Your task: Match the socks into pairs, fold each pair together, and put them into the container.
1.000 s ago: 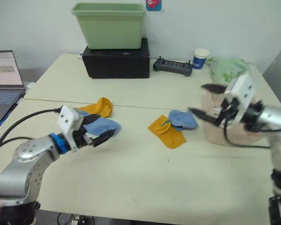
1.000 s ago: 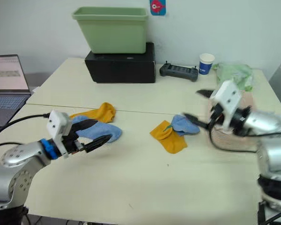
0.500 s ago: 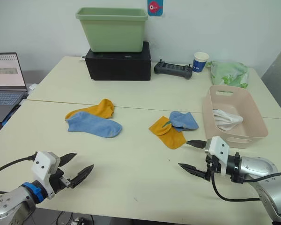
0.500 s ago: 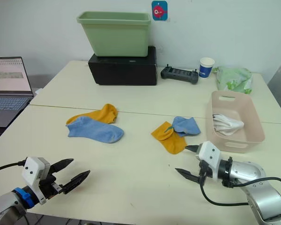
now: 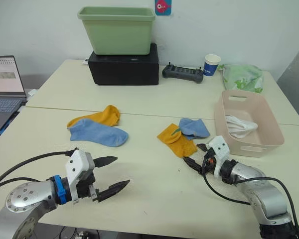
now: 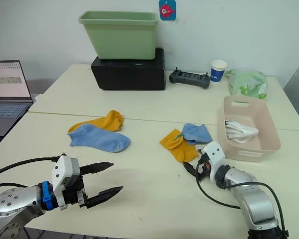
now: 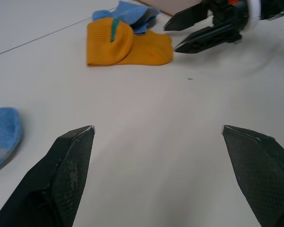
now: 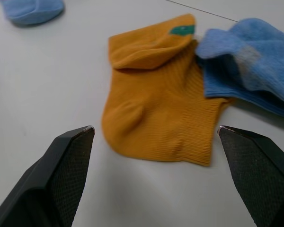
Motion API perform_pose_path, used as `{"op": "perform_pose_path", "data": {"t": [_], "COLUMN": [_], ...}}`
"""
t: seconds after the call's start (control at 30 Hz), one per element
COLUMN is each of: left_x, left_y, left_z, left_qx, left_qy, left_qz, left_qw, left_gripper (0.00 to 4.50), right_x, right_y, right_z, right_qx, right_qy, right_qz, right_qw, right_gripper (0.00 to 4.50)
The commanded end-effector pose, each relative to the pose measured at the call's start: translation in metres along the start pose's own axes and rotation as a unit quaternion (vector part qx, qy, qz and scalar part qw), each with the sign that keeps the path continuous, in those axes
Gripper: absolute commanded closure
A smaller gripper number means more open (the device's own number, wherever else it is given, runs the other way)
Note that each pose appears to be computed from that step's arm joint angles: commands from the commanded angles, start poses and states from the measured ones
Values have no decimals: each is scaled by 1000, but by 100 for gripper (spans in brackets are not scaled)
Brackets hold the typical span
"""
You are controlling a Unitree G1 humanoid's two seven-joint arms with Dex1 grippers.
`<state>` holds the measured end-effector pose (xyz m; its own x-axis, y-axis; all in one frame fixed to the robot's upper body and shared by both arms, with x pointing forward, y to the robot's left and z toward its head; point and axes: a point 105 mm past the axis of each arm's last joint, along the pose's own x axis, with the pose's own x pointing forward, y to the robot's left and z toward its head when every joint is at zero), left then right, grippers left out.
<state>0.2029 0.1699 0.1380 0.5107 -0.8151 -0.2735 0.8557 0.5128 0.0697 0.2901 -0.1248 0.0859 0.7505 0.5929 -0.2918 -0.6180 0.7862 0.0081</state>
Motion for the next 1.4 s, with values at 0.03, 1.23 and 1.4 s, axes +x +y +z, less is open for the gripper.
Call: {"op": "perform_pose_path", "data": {"t": [0.03,1.23,1.4], "left_x": [6,173,191], "left_y": [-11,60,55], "left_z": [19,25,22], "left_qx": [22,161,162], "left_qy": [-19,-28,-26], "left_qz": [-42,36,6], "left_qw": [999,986,986], "left_gripper": [0,0,0], "right_x": [1,9,11], "right_y": [-10,39,40], "right_z": [7,5,6], "right_qx": [13,-83,-85], "right_qy": [-17,44,42], "right_qz": [-35,44,42], "right_qw": [999,995,995], "right_gripper": [2,446,446]}}
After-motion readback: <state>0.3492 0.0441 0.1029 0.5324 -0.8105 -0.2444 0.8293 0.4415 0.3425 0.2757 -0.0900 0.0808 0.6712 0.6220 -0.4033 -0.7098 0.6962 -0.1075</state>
